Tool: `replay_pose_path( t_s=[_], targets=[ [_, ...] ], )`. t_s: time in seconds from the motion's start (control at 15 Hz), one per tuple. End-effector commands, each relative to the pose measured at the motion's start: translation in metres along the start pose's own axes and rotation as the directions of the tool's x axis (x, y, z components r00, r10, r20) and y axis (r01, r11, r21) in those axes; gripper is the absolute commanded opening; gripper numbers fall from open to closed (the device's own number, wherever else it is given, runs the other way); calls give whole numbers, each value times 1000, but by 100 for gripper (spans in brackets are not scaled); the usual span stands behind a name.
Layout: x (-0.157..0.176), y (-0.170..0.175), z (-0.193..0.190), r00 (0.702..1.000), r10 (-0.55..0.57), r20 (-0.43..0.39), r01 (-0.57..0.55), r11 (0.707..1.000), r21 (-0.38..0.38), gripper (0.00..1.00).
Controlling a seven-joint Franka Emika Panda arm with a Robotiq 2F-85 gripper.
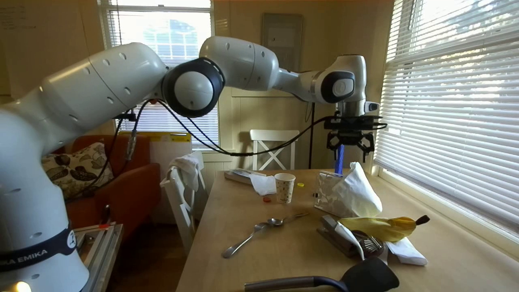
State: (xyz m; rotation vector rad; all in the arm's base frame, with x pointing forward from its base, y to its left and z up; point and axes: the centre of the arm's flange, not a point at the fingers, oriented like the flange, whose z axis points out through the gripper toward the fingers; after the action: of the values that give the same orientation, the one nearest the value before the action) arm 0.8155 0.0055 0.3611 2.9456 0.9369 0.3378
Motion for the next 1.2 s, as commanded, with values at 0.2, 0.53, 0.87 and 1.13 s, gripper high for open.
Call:
replay_pose_path(
  t_s=[0.2, 0.53, 0.87, 1.13],
  targets=[
    [19, -18, -3, 978, -186, -90, 195, 975, 102, 100],
    [40, -65, 5, 915, -361, -182, 394, 897, 201, 100],
    [40, -70, 4, 924, -346, -165, 372, 913, 169, 100],
    [56, -62, 4, 898, -404, -176, 423, 901, 91, 100]
  ],
)
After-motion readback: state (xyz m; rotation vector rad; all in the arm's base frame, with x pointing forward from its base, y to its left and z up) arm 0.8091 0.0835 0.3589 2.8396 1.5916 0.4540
